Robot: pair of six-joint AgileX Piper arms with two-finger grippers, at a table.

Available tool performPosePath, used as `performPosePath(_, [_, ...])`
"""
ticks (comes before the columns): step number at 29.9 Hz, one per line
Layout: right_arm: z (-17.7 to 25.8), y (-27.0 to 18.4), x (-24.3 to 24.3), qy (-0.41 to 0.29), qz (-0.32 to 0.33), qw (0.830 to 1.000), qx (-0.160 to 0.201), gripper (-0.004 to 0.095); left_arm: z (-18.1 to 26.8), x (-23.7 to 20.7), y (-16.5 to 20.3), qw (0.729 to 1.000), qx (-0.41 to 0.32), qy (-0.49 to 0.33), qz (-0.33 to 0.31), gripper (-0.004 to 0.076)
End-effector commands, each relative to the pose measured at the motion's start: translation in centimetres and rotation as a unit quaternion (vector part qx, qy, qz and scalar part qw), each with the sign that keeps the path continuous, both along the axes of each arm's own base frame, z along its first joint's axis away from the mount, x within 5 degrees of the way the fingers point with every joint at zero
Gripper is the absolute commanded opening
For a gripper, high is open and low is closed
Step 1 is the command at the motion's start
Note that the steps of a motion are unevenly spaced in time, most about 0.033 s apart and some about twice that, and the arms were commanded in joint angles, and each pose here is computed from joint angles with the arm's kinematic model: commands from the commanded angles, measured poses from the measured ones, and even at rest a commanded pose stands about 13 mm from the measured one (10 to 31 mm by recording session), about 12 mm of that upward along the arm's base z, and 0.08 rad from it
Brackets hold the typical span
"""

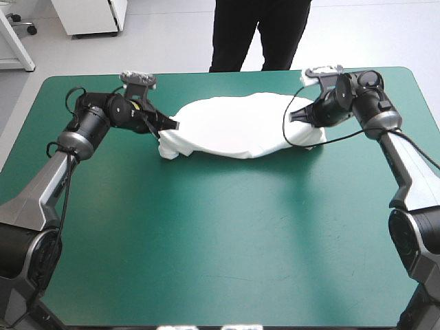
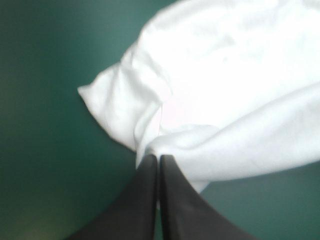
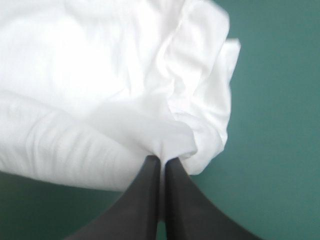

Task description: Fold the cloth

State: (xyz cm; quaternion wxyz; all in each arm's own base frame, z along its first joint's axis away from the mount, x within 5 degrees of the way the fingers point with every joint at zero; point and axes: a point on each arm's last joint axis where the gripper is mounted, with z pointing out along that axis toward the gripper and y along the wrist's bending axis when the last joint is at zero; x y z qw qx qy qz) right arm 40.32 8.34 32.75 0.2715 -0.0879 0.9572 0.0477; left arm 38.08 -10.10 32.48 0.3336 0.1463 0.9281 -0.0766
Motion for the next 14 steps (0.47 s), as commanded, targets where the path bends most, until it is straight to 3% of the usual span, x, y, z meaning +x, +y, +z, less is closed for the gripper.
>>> performPosePath(1, [0.6, -0.1, -1.9, 0.02, 0.016, 1.0, 0.013, -0.0017, 0.9, -2.0, 0.2, 1.0, -0.008, 0.006, -0.002, -0.0009])
performPosePath(6, [-1.7, -0.1, -4.2, 0.099, 0.033, 0.994, 0.018, -0.0017, -1.1, -4.2, 0.4, 0.998, -0.003, 0.055, -0.007, -0.0009])
performPosePath(14, [-3.6, -0.8, -8.3, 0.153, 0.036, 0.988, 0.011, -0.0017, -3.3, -9.9, 0.8, 0.995, 0.003, 0.096, -0.016, -0.0009])
